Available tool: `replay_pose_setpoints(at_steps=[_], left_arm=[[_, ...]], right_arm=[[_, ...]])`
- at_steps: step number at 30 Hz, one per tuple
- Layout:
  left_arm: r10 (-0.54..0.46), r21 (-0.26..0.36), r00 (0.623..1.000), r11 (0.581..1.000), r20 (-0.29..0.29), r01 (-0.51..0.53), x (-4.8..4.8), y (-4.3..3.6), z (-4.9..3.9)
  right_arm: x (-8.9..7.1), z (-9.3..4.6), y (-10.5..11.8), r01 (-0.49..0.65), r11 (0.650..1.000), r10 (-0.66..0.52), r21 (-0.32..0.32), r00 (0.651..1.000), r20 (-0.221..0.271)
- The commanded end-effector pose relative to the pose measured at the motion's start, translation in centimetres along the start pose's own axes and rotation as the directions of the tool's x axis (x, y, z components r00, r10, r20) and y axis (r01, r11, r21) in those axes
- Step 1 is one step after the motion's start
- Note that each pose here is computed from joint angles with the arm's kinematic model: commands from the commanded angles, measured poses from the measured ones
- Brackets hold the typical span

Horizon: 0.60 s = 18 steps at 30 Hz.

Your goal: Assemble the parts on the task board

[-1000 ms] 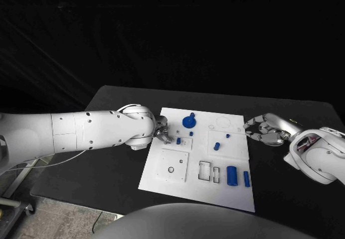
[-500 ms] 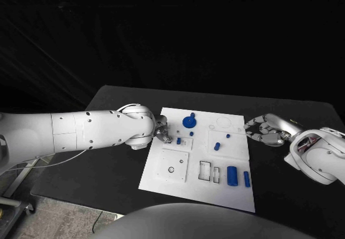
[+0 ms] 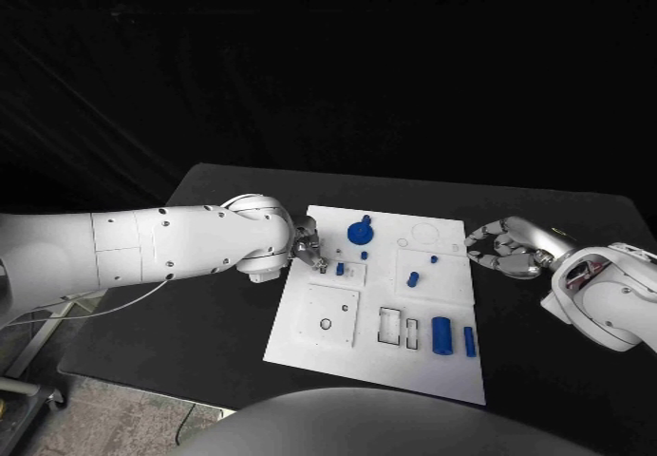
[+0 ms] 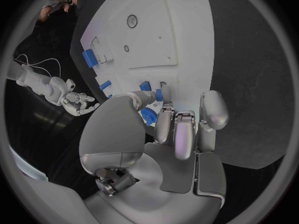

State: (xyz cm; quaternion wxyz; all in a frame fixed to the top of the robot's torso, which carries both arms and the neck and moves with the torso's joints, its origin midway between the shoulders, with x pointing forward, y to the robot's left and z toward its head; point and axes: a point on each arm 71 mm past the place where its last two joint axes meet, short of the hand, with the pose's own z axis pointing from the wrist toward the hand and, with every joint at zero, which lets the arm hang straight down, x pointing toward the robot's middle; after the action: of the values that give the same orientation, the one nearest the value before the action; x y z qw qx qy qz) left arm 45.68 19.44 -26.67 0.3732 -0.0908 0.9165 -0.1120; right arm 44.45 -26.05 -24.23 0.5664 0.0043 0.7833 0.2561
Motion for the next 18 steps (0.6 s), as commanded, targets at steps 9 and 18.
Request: replay_pose_setpoints(at_steps=[9, 18], left_arm=[[-0.065, -0.032, 0.986, 0.998, -0.153, 0.061, -1.94, 0.33, -0.26], [0.010, -0.044, 0.969, 0.999, -0.245, -0.021, -3.31, -0.07, -0.04]], right_arm=[[0.1, 0.1, 0.0, 0.002, 1.000, -0.002, 0.002, 1.000, -0.012], [0.2, 0.1, 0.1, 0.002, 1.000, -0.002, 0.001, 1.000, -0.010]])
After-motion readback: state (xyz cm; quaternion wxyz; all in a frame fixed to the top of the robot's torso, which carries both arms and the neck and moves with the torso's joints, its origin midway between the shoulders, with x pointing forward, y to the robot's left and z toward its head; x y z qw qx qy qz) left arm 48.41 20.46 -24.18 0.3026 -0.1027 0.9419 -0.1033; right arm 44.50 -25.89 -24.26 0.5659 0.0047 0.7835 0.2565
